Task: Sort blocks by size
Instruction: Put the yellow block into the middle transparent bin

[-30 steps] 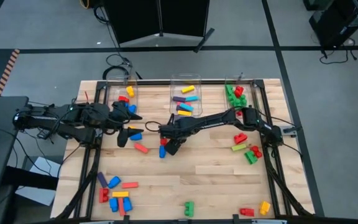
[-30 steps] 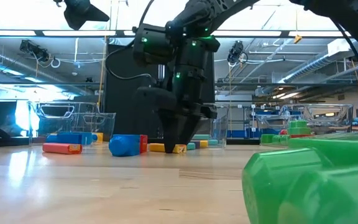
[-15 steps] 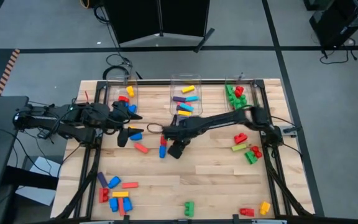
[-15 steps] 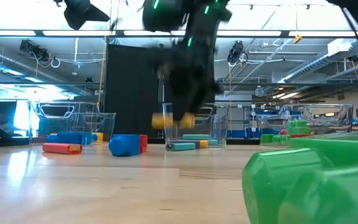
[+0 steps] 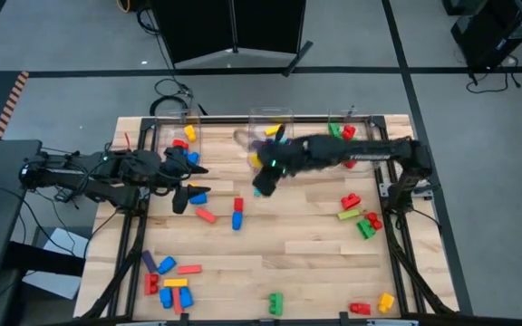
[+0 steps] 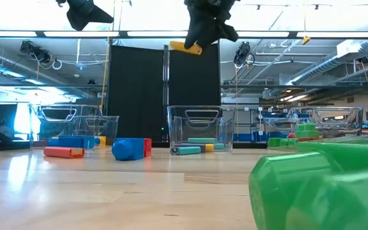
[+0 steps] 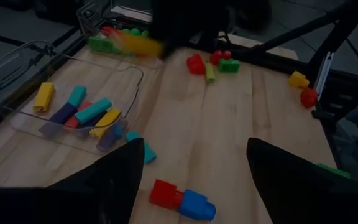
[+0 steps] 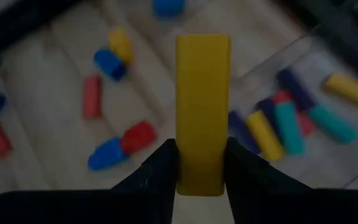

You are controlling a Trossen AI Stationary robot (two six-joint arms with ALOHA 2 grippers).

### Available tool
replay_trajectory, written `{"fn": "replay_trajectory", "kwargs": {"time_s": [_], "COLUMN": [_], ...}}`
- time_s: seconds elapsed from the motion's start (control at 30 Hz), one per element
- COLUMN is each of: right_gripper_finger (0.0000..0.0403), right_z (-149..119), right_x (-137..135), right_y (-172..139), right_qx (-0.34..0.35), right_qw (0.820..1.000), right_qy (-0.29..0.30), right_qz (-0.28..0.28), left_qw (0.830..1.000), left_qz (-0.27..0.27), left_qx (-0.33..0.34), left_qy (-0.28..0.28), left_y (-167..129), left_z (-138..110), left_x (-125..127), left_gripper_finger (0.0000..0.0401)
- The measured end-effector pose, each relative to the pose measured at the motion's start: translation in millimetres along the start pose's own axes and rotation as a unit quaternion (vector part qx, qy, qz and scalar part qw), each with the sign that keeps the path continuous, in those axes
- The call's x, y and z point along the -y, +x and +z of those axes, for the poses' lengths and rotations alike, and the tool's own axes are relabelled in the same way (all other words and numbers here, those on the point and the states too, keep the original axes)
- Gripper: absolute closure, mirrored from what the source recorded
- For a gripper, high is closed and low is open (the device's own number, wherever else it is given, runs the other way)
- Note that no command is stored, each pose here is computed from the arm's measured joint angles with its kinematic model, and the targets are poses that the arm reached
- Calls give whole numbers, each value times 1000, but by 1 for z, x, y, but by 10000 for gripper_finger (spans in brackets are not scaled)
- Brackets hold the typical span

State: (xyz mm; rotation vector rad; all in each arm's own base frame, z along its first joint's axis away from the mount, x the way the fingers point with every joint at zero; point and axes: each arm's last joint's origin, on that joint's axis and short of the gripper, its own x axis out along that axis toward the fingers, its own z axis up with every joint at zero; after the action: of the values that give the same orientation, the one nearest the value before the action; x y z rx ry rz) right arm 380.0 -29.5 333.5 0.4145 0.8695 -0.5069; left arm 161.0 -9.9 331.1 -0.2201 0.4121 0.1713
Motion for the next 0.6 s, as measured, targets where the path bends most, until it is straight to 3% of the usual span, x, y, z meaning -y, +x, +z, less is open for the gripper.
{"fn": "replay_trajectory", "kwargs": {"time_s": [0.17,0.33,0.6], "right_gripper_finger": [290,290,290], "right_z": [26,39,27], "right_x": [50,97,140], "right_y": [11,44,120], "right_qx": [2,-41,-157], "right_qw": [1000,997,985], "right_qy": [14,54,66], "right_qz": [-14,-28,-37], "left_qw": [1000,1000,1000], "left_qz": [6,9,13], "left_qx": [-11,-23,-22], "left_qy": [3,6,6], "left_y": [7,13,14], "left_z": [-1,-3,-2], "left_x": [1,2,2], "left_gripper_finger": [109,109,109]}}
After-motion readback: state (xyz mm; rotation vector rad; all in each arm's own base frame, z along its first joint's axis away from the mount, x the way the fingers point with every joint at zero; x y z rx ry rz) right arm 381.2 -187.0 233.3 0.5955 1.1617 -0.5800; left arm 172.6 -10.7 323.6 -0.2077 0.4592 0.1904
